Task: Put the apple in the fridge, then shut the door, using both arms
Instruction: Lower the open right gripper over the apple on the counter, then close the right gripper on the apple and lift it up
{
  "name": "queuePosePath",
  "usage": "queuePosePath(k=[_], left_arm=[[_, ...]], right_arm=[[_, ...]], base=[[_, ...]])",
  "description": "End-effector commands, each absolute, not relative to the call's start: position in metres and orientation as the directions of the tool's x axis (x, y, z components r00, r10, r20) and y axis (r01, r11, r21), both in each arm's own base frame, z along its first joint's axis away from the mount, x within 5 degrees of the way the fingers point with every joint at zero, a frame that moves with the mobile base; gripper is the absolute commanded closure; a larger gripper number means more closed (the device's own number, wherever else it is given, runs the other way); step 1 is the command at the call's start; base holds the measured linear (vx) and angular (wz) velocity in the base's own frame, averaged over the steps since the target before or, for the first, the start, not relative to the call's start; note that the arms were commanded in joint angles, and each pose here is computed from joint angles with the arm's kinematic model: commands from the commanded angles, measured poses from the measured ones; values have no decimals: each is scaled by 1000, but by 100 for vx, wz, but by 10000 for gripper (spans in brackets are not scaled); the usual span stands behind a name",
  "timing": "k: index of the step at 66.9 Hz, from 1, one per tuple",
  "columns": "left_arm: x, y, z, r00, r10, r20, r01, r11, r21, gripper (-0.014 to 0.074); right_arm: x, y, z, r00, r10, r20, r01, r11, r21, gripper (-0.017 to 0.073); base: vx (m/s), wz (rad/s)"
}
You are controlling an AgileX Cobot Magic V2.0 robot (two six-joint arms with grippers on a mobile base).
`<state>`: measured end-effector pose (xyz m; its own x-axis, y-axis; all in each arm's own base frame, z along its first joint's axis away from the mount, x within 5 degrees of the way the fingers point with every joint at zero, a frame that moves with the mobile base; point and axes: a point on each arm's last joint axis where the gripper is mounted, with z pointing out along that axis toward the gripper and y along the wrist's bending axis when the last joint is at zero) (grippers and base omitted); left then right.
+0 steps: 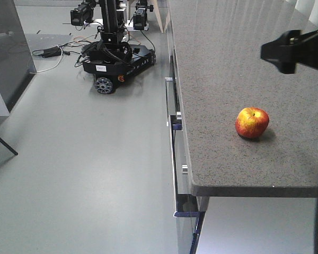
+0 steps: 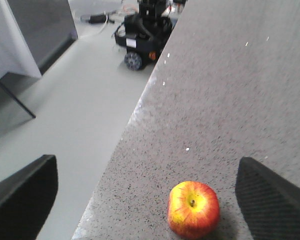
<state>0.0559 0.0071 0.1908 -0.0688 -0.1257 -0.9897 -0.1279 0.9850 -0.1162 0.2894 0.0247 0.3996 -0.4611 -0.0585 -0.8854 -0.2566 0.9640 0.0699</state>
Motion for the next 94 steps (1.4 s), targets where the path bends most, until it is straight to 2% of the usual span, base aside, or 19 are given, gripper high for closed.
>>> queuePosePath(k=[1, 13, 30, 60, 94], left_arm=[[56, 6, 189, -8, -126, -992, -111, 986, -124, 599], [56, 6, 189, -8, -126, -992, -111, 986, -124, 599], [56, 6, 189, -8, -126, -992, -111, 986, -124, 599], [56, 6, 189, -8, -126, -992, -111, 986, -124, 599], [56, 6, 189, -8, -126, -992, -111, 986, -124, 599]], right_arm=[[312, 24, 403, -434, -32, -900, -245, 966, 84, -116], [354, 20, 365, -495, -23, -869, -206, 974, 91, -108], [380, 15, 333, -524, -34, -851, -157, 986, 58, -101], [397, 13, 300, -596, -42, -802, -140, 989, 52, -88], [410, 13, 262, -684, -9, -729, -114, 989, 94, -71]], base=[[0, 0], [0, 0], [0, 0], [0, 0], [0, 0]])
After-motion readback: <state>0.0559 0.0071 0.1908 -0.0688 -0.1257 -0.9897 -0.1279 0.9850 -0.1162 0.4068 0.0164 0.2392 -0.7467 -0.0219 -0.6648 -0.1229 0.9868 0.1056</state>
